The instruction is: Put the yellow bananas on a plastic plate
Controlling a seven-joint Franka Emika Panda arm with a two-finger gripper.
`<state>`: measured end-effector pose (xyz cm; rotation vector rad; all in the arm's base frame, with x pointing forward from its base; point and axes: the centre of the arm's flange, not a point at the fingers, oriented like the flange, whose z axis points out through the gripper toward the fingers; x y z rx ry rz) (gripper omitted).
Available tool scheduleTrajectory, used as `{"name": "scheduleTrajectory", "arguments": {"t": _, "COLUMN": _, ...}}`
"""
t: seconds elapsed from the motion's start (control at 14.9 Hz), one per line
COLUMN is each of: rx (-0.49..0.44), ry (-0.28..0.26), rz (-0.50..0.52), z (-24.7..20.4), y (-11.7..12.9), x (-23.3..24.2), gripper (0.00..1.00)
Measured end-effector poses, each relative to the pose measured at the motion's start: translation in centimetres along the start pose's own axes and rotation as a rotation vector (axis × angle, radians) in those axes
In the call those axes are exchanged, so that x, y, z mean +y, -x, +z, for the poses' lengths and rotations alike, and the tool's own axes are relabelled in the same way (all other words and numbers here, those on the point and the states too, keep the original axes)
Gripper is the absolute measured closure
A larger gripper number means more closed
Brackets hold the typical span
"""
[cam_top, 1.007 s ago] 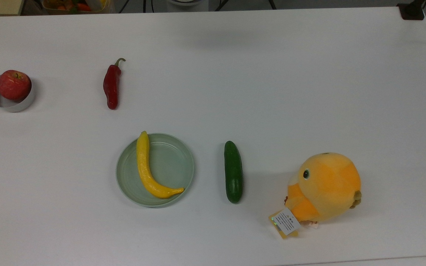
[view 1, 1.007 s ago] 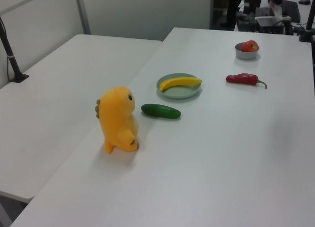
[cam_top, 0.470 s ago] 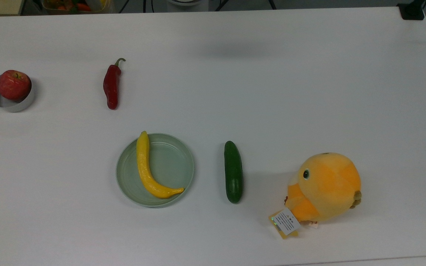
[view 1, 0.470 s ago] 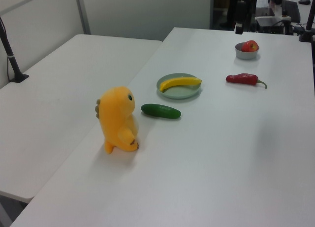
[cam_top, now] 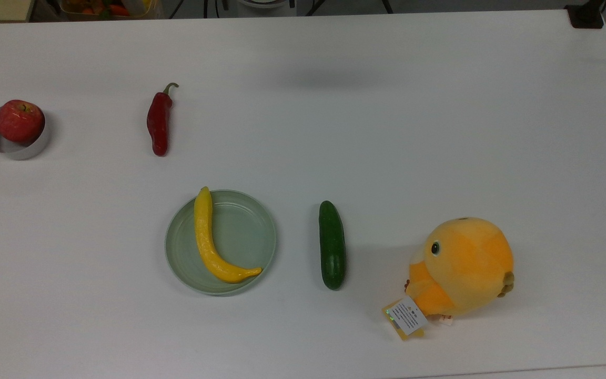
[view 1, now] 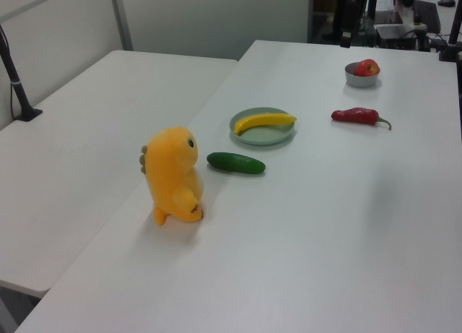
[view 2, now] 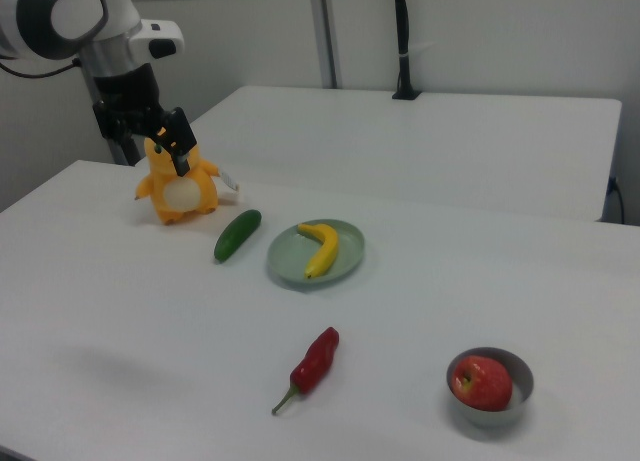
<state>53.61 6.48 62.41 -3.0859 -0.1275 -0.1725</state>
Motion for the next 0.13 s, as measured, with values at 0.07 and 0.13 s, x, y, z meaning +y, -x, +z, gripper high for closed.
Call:
{"name": "scheduleTrajectory", "arguments": {"t": 0.07, "rx": 0.000, "ry": 0.000, "rz": -0.001, "z": 0.00, "y": 0.00, "x": 0.04, "gripper": 0.00}}
{"name": "scheduleTrajectory", "arguments": {"t": 0.13, "rx": -0.001, "ry": 0.000, "rz": -0.003, "z": 0.03, "y": -0.01, "x": 0.01, "gripper": 0.00}}
